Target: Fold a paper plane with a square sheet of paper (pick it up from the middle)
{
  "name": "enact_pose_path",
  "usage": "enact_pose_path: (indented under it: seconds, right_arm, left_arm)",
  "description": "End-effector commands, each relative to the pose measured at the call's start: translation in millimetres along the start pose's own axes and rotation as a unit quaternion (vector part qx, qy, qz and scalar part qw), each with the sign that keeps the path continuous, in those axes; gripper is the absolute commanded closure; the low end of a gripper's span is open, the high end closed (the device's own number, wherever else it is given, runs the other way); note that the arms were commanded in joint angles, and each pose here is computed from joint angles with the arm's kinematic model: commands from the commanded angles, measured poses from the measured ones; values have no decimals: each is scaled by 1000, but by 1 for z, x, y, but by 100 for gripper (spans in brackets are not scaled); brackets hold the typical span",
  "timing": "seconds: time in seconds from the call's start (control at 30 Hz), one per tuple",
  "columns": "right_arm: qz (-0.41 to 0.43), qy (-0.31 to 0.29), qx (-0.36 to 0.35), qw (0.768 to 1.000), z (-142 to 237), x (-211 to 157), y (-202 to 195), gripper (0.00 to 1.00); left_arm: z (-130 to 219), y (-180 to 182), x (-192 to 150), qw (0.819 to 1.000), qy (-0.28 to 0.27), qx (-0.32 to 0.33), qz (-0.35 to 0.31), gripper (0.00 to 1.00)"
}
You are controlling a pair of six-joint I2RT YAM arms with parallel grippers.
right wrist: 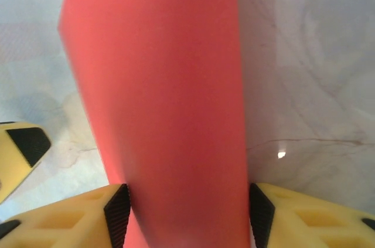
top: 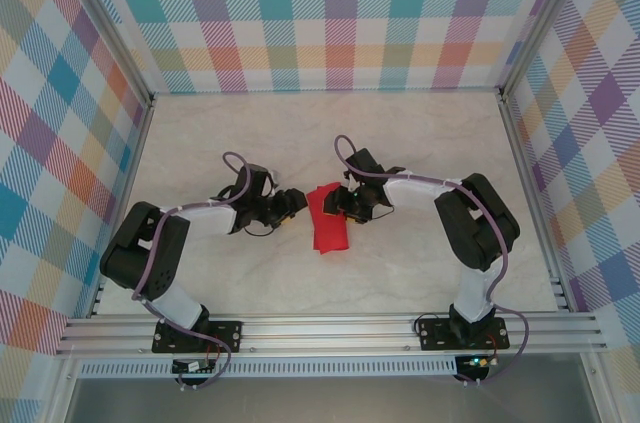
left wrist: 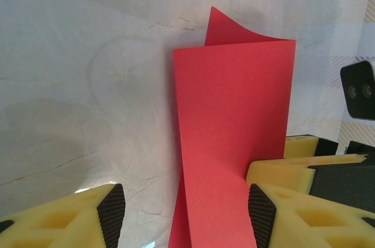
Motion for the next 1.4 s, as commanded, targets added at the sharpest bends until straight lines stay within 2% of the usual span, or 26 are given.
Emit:
enact_pose_path:
  seconds: [0.0, 0.27, 0.73, 0.9, 1.03, 1.37]
  right_arm:
    - [-3, -16, -40, 999, 7, 5, -5, 38]
    - [13, -29, -96, 995, 14, 6, -15, 35]
    - [-50, -78, -106, 990, 13, 8, -24, 43]
    - [-45, -74, -102, 991, 15, 10, -20, 43]
    - [-48, -69, -102, 991, 13, 12, -17, 39]
    - [-60, -50, -146, 986, 5, 12, -18, 36]
  left_arm:
    - [-6, -14, 1, 1000, -2, -13, -26, 40]
    - [-11, -17, 1, 999, 4, -13, -32, 41]
    - [-16, -19, -1, 999, 10, -13, -34, 44]
    - [-17, -19, -2, 999, 12, -15, -35, 47]
    - [-18, -19, -2, 999, 12, -16, -35, 49]
    - [-17, -18, -2, 999, 6, -11, -31, 50]
Point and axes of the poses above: each hand's point on the last joint's axis, 136 mm out from that joint toward the fingers, its own z axis back along the fingers, its own y axis along the line the jaws close on, x = y × z, the point moved 7 cm from there along z, back along the fingers, and after that the axes turned 10 degrees about z, right-handed, at the moved point
